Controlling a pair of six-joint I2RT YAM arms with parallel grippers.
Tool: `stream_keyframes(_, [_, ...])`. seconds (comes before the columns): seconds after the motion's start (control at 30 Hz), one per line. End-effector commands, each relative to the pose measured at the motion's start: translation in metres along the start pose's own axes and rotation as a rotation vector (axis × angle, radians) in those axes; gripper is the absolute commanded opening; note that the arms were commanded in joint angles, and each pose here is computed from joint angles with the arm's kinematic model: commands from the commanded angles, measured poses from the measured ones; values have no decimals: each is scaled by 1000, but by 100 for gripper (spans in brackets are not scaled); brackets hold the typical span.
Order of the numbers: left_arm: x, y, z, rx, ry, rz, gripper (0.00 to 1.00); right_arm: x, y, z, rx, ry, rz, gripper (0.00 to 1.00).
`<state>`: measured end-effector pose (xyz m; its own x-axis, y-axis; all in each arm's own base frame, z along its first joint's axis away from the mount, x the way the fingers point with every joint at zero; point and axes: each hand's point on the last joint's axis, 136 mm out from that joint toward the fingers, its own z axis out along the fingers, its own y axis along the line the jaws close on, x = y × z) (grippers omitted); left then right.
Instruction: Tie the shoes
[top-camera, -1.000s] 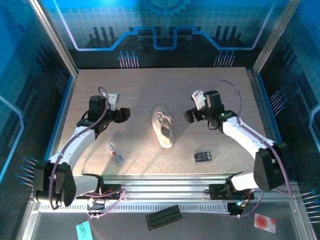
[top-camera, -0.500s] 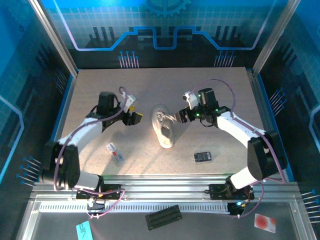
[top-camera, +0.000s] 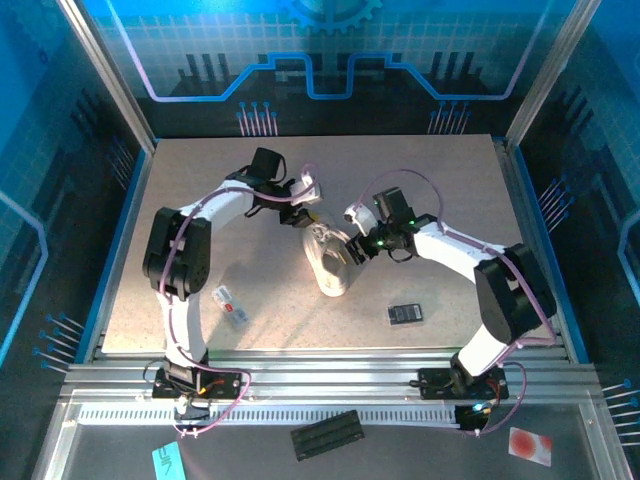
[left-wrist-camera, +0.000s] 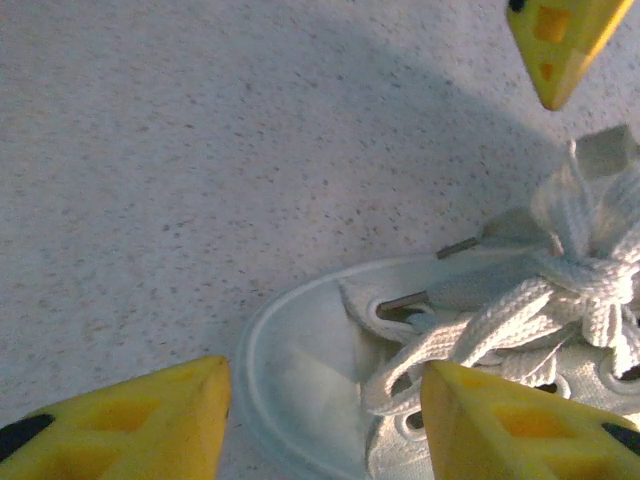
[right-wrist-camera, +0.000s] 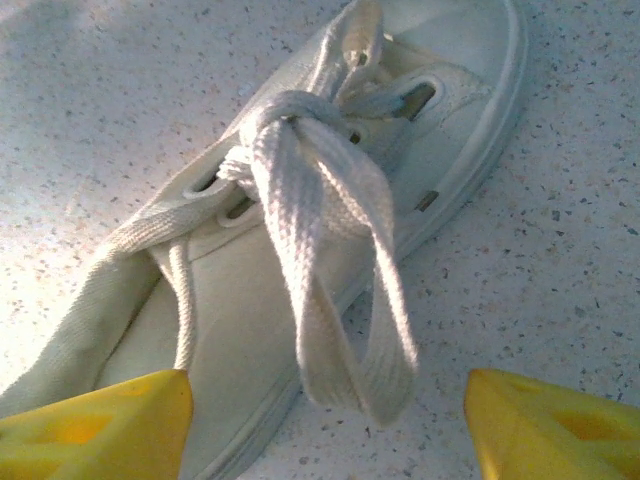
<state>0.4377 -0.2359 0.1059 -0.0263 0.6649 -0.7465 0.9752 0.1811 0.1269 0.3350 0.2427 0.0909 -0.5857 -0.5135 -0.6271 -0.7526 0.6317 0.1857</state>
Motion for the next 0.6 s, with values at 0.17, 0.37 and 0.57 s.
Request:
stream_keyframes(0.17, [15,-23,19,136,38,57,55,-4,-5,7,54,65,-78,58])
stream_keyframes(0.37, [13,-29,27,167,56,68,44,-8,-5,5,69,58,-113,40])
stream_keyframes(0.57, [5,-32,6,104,87,75,0,-14,-7,0,86,50,-138,11])
